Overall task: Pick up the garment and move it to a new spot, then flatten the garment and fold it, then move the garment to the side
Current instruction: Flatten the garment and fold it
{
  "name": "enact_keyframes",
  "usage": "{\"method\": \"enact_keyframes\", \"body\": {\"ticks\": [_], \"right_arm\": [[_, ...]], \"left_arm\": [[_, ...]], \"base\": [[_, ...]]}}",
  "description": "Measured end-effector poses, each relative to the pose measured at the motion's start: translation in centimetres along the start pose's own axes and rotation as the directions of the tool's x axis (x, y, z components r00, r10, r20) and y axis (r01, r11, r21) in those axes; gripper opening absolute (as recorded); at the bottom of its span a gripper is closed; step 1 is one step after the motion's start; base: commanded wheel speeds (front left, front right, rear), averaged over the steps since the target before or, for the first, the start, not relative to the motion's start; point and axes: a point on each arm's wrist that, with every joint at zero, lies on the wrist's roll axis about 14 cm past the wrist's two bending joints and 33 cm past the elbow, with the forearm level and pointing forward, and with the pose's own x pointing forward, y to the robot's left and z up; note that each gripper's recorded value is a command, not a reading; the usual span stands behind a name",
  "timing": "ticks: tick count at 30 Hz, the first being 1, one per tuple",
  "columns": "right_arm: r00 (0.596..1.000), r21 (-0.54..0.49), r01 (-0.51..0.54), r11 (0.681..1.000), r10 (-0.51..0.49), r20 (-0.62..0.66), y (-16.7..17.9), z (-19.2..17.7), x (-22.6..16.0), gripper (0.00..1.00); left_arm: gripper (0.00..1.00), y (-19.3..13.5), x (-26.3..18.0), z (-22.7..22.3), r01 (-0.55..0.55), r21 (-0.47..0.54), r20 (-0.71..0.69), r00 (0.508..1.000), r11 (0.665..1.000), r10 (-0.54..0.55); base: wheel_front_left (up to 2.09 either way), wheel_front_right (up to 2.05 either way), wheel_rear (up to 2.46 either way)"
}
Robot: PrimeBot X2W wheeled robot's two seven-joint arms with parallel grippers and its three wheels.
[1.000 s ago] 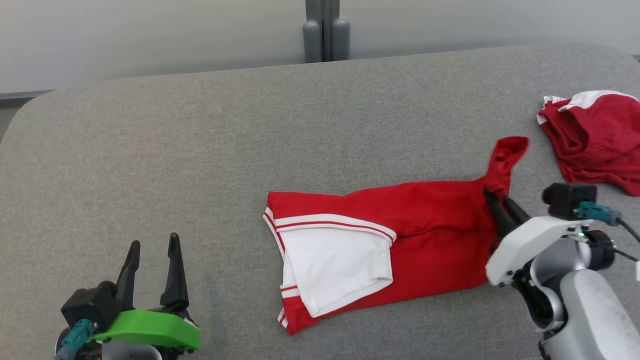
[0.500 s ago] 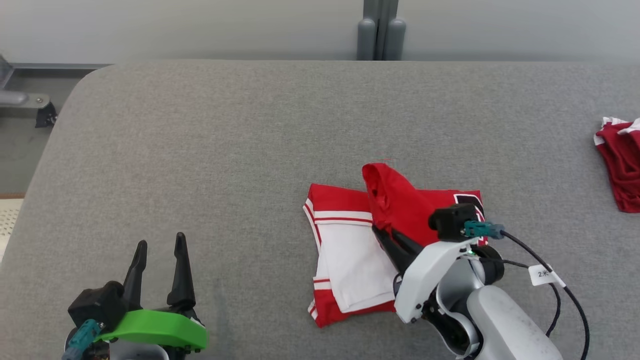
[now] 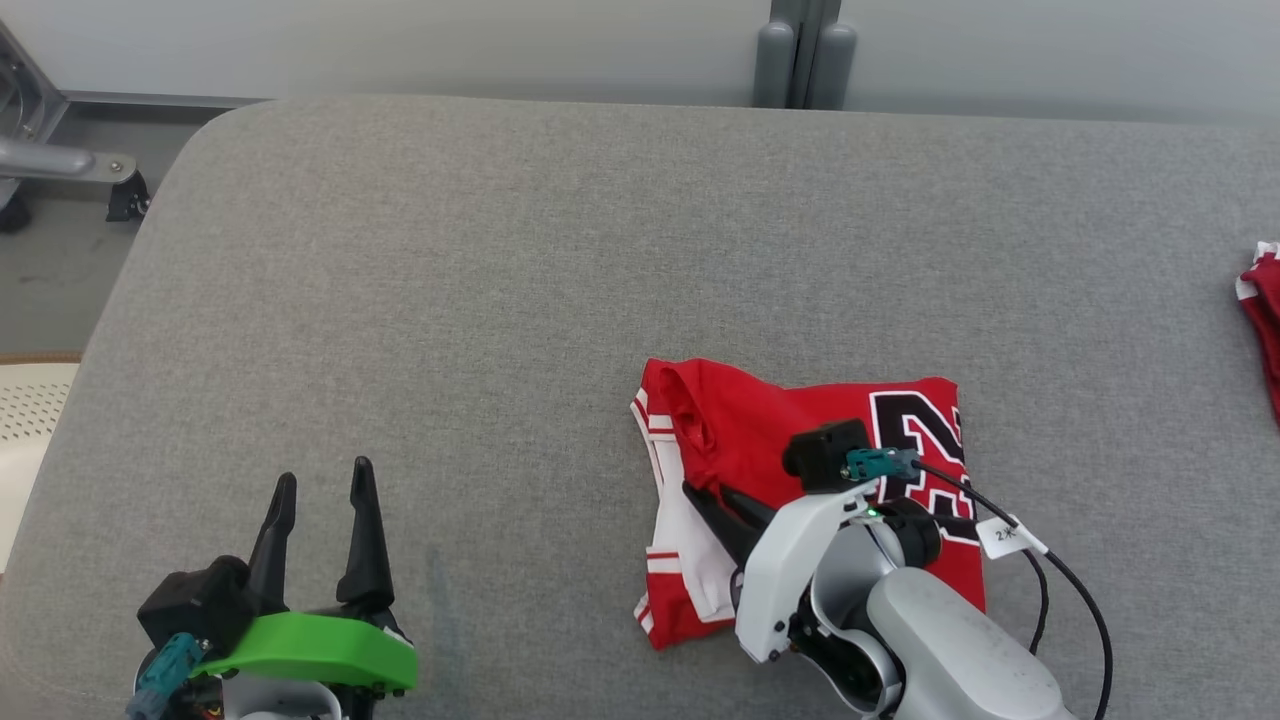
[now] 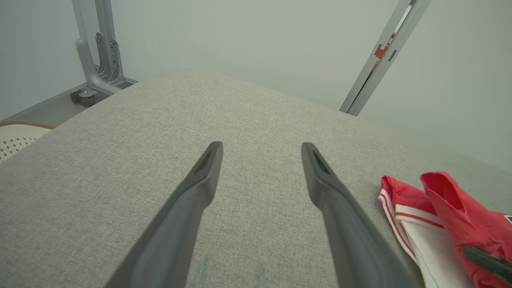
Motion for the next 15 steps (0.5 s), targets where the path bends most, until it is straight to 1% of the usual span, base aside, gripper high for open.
{"method": "enact_keyframes", "body": {"ticks": [2, 3, 4, 5, 6, 10, 15], "right_arm": [[1.000, 0.000, -0.017, 1.000, 0.017, -0.006, 0.5, -0.2, 0.3, 0.00], [1.000, 0.001, -0.026, 1.000, 0.026, -0.011, 0.7, -0.3, 0.4, 0.03], [0.999, 0.000, -0.031, 1.000, 0.031, -0.017, 0.9, -0.5, 0.5, 0.31], [0.999, -0.003, -0.038, 0.999, 0.037, -0.021, 1.1, -0.6, 0.6, 0.46], [0.999, -0.007, -0.043, 0.999, 0.043, -0.030, 1.2, -0.8, 0.7, 1.00], [0.996, -0.015, -0.083, 0.996, 0.083, -0.018, 2.6, -0.9, 0.8, 1.00], [0.990, -0.028, -0.097, 0.995, 0.100, 0.103, 3.2, 1.8, 0.6, 1.00]], "left_arm": [[1.00, 0.0, 0.0, -0.1, 0.001, -0.002, -0.001, 1.000, 1.000, -0.001], [1.00, 0.0, 0.0, -0.1, 0.000, -0.002, -0.001, 1.000, 1.000, 0.000], [1.00, 0.0, 0.0, -0.1, 0.001, -0.003, -0.001, 1.000, 1.000, -0.001], [1.00, 0.0, 0.0, -0.1, 0.000, -0.004, -0.001, 1.000, 1.000, 0.000], [1.00, 0.0, 0.0, -0.1, -0.001, -0.005, -0.001, 1.000, 1.000, 0.001], [1.00, -0.1, 0.0, -0.2, 0.004, -0.005, -0.001, 1.000, 1.000, -0.004], [1.00, -0.7, 0.1, -0.2, 0.024, -0.006, 0.001, 1.000, 1.000, -0.024]], "base": [[0.00, 0.00, 0.00], [0.00, 0.00, 0.00], [0.00, 0.00, 0.00], [0.00, 0.00, 0.00], [0.00, 0.00, 0.00], [0.00, 0.00, 0.00], [0.00, 0.00, 0.00]]}}
